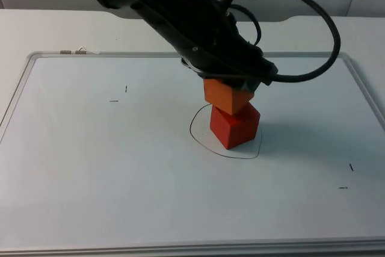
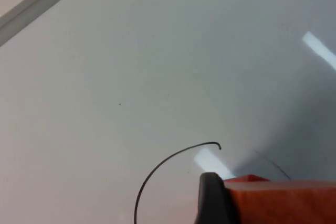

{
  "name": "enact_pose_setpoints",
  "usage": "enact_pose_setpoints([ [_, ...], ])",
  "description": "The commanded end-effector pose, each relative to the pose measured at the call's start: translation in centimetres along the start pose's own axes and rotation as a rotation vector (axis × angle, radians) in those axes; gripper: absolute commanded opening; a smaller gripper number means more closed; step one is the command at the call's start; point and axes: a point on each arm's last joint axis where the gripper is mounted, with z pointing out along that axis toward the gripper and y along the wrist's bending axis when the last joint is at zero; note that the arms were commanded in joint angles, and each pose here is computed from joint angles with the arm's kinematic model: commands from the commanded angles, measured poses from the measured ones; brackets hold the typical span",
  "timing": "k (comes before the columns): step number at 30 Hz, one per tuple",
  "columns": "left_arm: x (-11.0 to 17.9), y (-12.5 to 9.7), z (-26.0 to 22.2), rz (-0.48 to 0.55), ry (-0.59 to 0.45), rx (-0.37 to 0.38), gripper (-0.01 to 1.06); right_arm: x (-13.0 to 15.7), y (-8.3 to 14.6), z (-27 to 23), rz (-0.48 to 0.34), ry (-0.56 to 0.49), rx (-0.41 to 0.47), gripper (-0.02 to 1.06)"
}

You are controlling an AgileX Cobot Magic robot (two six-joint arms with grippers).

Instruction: Pick up one cube with the left hand and another cube with the right hand. First place the cube in the right hand at the target position, then stack the cube in the left hand on top.

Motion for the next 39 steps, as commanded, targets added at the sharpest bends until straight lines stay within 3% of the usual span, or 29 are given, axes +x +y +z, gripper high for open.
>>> enact_pose_setpoints([
  [1,-0.64,-0.99,-0.13,0.030,-0.029,0.003,0.22,0.05,0.02,0.08,-0.003,-0.004,-0.001,0.94],
  [6,-0.65,-1.34,-0.06,0.070,-0.028,-0.004,0.22,0.07,0.02,0.08,-0.003,-0.002,-0.001,0.94],
  [37,0.03,-1.05,0.76,0.092,0.003,-0.010,0.22,0.14,0.03,0.08,-0.003,0.006,-0.002,0.94],
  [39,0.05,-1.06,0.77,0.092,0.005,-0.009,0.30,0.14,0.03,0.08,-0.003,0.006,-0.002,0.94],
])
